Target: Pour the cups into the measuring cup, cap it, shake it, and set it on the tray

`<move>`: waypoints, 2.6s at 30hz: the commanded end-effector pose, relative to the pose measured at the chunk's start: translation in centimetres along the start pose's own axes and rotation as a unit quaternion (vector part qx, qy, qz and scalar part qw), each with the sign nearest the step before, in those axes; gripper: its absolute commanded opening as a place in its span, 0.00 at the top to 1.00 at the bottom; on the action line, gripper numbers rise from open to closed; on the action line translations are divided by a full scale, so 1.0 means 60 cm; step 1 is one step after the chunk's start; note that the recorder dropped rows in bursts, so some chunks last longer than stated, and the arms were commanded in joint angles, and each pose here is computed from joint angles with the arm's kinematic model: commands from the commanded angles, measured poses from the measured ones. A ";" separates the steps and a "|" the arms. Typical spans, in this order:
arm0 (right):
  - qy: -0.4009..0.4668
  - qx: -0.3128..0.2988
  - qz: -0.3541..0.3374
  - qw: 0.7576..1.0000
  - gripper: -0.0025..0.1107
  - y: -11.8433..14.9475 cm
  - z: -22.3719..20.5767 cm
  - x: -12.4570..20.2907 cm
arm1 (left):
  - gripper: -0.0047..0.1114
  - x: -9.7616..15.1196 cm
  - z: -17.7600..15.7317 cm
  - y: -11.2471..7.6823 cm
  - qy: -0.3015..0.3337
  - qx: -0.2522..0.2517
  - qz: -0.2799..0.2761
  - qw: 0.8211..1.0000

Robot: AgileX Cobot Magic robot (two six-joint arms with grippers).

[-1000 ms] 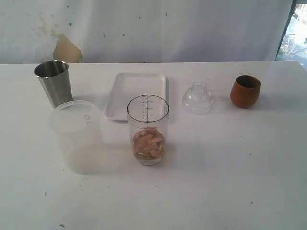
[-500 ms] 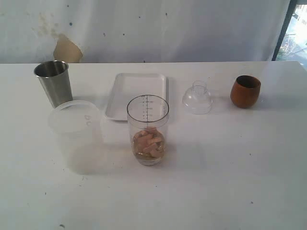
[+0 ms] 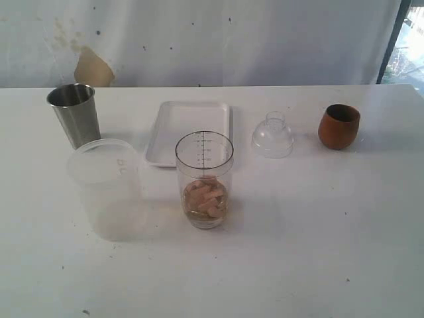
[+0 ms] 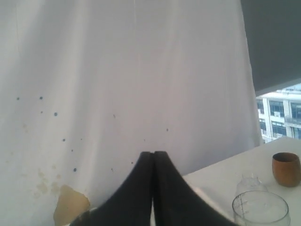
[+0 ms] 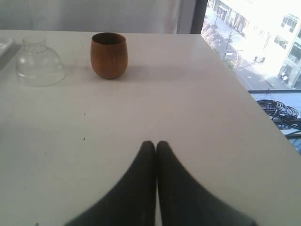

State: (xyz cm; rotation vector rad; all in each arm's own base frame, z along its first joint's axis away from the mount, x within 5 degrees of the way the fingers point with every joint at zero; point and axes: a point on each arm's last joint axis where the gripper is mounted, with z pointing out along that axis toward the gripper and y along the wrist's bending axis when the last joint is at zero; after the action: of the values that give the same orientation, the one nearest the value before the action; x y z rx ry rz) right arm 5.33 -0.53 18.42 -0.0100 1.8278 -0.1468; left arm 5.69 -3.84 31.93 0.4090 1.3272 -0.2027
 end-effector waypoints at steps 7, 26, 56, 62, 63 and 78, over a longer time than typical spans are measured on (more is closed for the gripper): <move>0.000 0.003 -0.003 1.000 0.98 0.000 0.001 0.003 | 0.96 0.033 -0.024 0.013 -0.158 -0.082 -0.056 0.983; 0.000 0.003 -0.003 1.000 0.98 0.000 0.001 0.003 | 0.96 0.149 -0.060 0.033 -0.035 -0.231 -0.087 0.968; 0.000 0.003 -0.003 1.000 0.98 0.000 0.001 0.003 | 0.96 0.207 -0.069 0.029 0.166 -0.236 -0.084 0.954; 0.000 0.003 -0.003 1.000 0.98 0.000 0.001 0.003 | 0.96 0.207 -0.069 0.029 0.165 -0.236 -0.084 0.954; 0.000 0.003 -0.003 1.000 0.98 0.000 0.001 0.003 | 0.96 0.207 -0.069 0.029 0.164 -0.236 -0.084 0.954; 0.000 0.015 -0.049 0.999 0.98 -0.004 0.001 0.003 | 0.96 0.207 -0.069 0.029 0.164 -0.236 -0.084 0.954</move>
State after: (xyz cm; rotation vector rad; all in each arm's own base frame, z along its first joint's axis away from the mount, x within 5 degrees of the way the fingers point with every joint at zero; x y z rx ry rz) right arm 5.32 -0.56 18.42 -0.0241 1.8282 -0.1622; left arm 5.56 0.51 19.50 -0.0747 1.6982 0.0629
